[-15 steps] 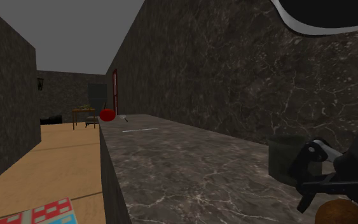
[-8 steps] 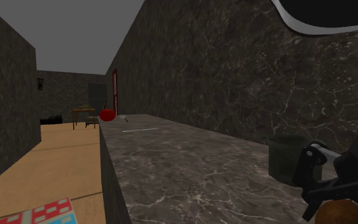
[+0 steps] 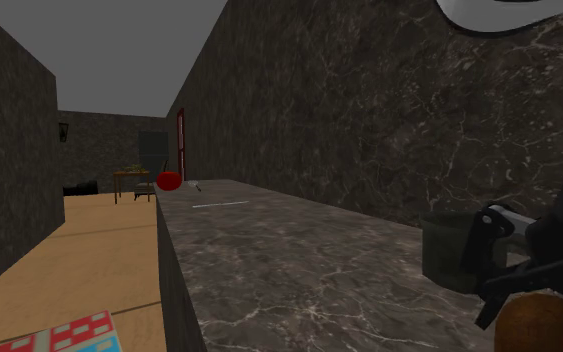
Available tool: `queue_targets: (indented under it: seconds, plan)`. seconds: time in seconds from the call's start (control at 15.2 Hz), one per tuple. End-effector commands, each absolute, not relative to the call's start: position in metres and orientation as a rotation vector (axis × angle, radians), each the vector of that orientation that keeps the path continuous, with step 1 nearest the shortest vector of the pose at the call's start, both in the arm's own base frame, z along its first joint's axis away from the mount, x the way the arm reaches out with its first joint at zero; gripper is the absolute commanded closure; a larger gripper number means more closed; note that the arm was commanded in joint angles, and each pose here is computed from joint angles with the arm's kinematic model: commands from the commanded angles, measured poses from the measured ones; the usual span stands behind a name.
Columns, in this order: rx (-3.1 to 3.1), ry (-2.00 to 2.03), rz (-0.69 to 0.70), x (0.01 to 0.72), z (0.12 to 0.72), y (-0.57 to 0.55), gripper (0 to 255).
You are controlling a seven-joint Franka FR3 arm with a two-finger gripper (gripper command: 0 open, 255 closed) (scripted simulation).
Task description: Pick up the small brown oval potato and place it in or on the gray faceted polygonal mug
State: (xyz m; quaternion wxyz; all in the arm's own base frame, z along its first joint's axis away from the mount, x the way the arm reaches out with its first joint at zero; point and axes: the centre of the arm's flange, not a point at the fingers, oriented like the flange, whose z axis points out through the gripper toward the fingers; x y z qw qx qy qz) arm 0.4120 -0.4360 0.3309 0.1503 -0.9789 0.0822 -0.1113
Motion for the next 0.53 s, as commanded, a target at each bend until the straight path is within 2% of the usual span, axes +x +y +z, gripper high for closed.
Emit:
queue_targets:
  seconds: [0.0,0.46]
  plan:
    - [-2.812,0.236,-0.319,0.413,0.341,-0.436,255]
    - [-2.812,0.236,-0.319,0.413,0.378,-0.436,255]
